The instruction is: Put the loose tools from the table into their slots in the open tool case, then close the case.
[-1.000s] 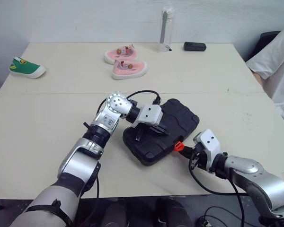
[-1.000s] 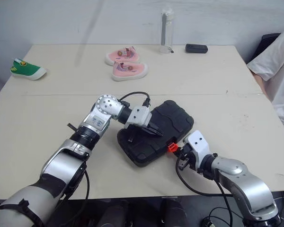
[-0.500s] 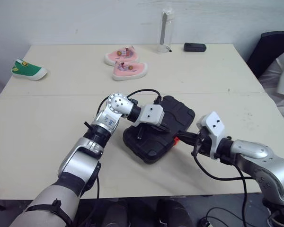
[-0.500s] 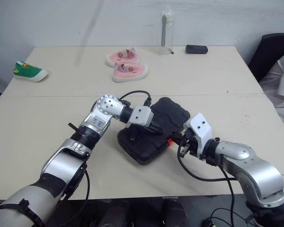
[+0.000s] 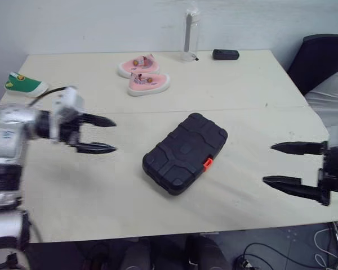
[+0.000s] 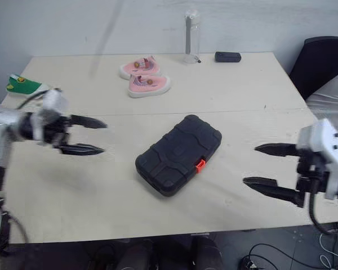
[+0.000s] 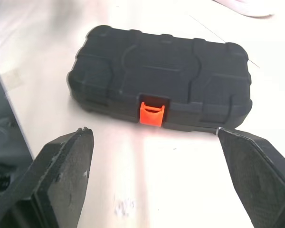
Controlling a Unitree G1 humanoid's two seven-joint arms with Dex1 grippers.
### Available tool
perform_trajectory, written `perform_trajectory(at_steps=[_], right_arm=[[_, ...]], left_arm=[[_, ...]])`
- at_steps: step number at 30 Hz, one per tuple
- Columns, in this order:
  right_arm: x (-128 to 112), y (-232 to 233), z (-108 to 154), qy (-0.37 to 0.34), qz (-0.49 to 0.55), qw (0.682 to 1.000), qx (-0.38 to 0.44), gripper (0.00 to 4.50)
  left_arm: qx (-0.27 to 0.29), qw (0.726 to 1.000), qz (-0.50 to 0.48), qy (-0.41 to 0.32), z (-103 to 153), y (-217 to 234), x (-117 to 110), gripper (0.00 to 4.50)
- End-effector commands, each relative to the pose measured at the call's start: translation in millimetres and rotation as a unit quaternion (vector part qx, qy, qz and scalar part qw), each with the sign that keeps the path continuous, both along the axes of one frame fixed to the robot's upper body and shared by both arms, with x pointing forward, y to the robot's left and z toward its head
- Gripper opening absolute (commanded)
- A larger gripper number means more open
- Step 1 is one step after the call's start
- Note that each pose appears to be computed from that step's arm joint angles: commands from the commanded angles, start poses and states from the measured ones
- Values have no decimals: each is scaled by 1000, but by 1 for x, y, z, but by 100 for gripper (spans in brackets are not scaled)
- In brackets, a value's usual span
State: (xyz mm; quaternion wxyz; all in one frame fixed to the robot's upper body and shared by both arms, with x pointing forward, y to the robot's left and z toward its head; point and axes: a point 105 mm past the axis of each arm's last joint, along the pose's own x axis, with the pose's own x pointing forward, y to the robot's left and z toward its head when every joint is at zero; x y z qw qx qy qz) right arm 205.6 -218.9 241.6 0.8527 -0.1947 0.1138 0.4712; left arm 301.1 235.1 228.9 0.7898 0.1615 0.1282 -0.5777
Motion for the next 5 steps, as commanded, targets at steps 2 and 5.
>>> perform_trajectory(at_steps=[2, 5], right_arm=[[3, -16, 14, -44, -12, 999, -22, 450], [8, -22, 13, -51, -18, 998, -27, 450]], left_arm=[[7, 999, 45, -13, 18, 36, -23, 447], [8, 997, 75, -28, 20, 48, -26, 447]])
